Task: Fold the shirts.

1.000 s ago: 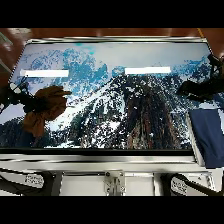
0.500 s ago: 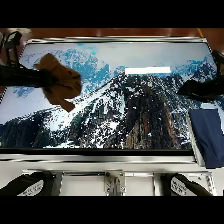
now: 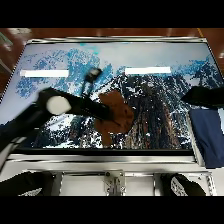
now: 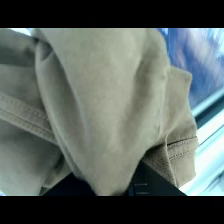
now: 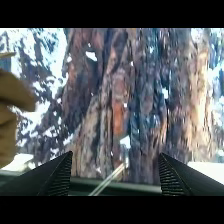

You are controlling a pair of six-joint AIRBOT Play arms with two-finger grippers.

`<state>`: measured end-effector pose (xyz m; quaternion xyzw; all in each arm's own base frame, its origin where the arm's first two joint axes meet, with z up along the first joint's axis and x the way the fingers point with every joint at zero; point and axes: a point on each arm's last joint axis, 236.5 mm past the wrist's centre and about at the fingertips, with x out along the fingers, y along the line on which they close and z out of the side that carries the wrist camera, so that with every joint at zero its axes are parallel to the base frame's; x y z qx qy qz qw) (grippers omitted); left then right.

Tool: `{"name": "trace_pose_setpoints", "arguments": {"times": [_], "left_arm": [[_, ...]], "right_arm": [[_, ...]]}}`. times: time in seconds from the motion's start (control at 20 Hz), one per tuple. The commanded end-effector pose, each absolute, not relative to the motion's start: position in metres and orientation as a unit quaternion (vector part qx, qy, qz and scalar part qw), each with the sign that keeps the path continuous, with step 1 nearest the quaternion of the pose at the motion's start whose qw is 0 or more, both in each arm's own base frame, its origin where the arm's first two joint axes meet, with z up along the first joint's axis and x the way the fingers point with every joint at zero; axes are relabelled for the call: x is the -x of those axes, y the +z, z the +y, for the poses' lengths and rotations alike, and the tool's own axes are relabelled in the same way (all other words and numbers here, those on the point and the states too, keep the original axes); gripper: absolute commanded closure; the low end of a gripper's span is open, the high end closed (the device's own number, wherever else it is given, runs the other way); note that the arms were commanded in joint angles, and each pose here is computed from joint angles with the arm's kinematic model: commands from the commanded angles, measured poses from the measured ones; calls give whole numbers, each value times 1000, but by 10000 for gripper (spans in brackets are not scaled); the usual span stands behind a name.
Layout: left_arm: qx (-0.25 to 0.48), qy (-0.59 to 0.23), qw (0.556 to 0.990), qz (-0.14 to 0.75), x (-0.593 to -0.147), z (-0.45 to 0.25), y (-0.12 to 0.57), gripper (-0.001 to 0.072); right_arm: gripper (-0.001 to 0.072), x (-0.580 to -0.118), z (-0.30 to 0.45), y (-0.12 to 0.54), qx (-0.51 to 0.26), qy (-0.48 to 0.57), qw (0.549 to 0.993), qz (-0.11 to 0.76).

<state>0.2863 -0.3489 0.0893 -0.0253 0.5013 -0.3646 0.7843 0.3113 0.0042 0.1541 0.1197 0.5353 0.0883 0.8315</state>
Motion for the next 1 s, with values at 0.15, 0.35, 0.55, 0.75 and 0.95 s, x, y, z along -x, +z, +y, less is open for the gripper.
{"name": "trace_pose_setpoints", "arguments": {"times": [0.15, 0.35, 0.55, 0.75, 0.95], "left_arm": [[30, -339, 668, 662, -227, -397, -51, 96], [25, -309, 670, 675, -267, -320, -23, -3], [80, -255, 686, 677, -294, -241, 7, -3], [125, -221, 637, 728, -246, -223, -43, -3], [238, -219, 648, 690, -251, -260, -71, -3]], "right_arm": [[61, -300, 21, 55, -194, 87, 786, 580], [59, -314, 23, 31, -208, 91, 789, 571], [51, -321, 34, 3, -230, 119, 757, 599], [51, -332, 57, -21, -281, 167, 721, 611], [51, -333, 63, -40, -305, 172, 695, 628]]}}
